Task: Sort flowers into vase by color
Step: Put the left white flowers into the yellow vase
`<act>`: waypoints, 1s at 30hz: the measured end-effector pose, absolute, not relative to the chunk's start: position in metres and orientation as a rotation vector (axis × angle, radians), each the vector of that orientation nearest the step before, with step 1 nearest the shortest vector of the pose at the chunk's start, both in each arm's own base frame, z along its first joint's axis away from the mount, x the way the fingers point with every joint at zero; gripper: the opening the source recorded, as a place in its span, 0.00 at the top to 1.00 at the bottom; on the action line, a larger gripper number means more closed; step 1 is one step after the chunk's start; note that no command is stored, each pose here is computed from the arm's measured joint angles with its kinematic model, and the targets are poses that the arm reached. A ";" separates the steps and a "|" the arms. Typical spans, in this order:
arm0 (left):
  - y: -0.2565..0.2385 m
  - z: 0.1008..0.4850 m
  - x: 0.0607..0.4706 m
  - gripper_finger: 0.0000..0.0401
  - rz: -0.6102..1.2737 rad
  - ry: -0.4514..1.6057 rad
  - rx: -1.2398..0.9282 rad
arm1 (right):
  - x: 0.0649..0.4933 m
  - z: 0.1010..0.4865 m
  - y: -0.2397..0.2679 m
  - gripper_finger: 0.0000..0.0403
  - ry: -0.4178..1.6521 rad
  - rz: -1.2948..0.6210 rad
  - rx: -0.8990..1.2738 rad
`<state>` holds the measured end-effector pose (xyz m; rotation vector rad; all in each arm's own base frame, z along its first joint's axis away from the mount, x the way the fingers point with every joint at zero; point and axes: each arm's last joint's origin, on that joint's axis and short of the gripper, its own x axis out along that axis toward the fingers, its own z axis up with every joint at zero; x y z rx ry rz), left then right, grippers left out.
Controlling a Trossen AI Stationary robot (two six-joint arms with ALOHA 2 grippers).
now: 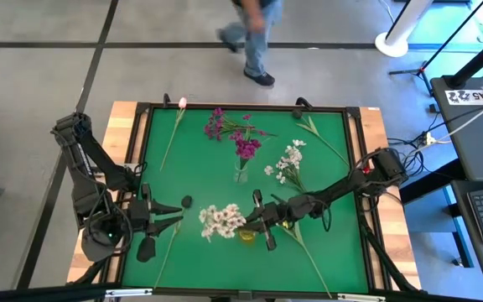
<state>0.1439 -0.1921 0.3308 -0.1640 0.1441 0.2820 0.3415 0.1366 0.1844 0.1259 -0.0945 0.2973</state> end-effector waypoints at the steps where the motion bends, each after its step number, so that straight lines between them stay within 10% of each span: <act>1: -0.192 0.331 0.144 0.78 0.282 0.144 -0.164 | 0.342 0.185 0.134 0.96 -0.106 0.292 0.128; 30: -0.192 0.331 0.144 0.78 0.282 0.144 -0.165 | 0.361 0.189 0.125 0.96 -0.172 0.277 0.115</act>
